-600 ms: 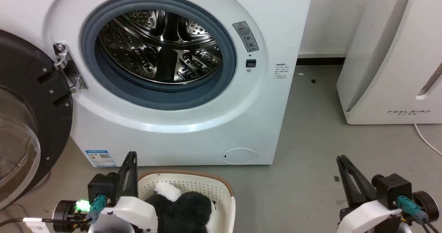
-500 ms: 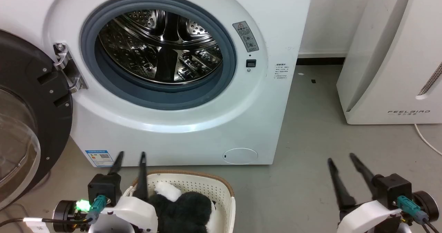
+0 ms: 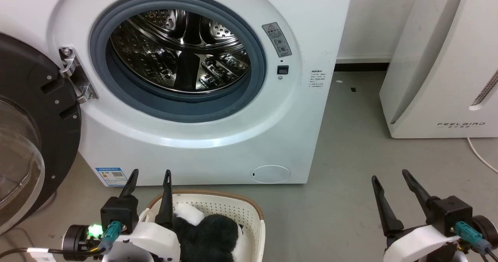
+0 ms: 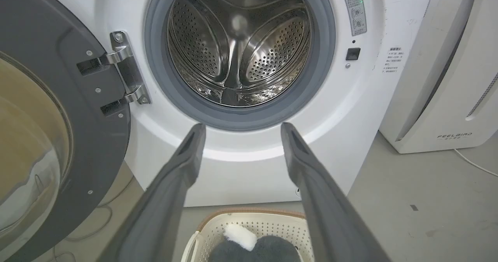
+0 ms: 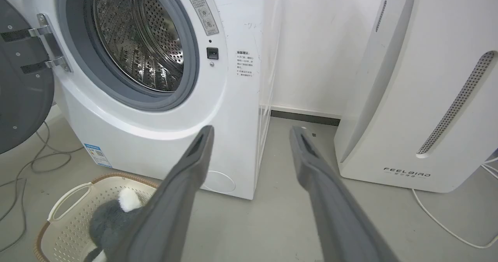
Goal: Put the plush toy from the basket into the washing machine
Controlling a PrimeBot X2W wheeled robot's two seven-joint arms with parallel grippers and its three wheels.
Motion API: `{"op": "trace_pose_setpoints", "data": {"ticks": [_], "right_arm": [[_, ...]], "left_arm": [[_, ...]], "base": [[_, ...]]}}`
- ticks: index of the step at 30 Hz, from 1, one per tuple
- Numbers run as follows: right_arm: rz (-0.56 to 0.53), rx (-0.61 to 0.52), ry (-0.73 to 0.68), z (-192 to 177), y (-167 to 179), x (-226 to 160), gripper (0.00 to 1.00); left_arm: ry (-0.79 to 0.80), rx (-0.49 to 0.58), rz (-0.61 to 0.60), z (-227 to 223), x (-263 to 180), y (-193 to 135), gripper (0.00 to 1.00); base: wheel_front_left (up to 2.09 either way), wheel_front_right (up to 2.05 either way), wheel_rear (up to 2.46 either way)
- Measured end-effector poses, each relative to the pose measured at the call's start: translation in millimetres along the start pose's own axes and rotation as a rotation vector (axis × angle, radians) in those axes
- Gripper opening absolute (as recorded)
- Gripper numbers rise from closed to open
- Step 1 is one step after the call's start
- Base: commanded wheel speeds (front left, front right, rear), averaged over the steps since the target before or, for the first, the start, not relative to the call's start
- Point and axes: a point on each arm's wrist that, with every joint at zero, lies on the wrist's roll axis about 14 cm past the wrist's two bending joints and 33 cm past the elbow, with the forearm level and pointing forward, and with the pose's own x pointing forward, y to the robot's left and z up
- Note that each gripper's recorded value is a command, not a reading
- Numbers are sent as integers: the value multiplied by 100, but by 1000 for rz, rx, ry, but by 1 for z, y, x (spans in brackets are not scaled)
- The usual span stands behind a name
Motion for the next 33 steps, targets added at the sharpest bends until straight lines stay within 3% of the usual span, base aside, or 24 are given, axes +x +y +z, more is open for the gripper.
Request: {"op": "trace_pose_setpoints", "data": {"ticks": [14,33], "right_arm": [[-16,17,-11,-2,-5,1,100],[-38,52,29,-24,-12,6,100]], "left_arm": [[33,-19,-21,-16,3,-7,100],[194,-42,-84,-76,18,-27,100]], "base": [[0,0,0],[0,0,0]]}}
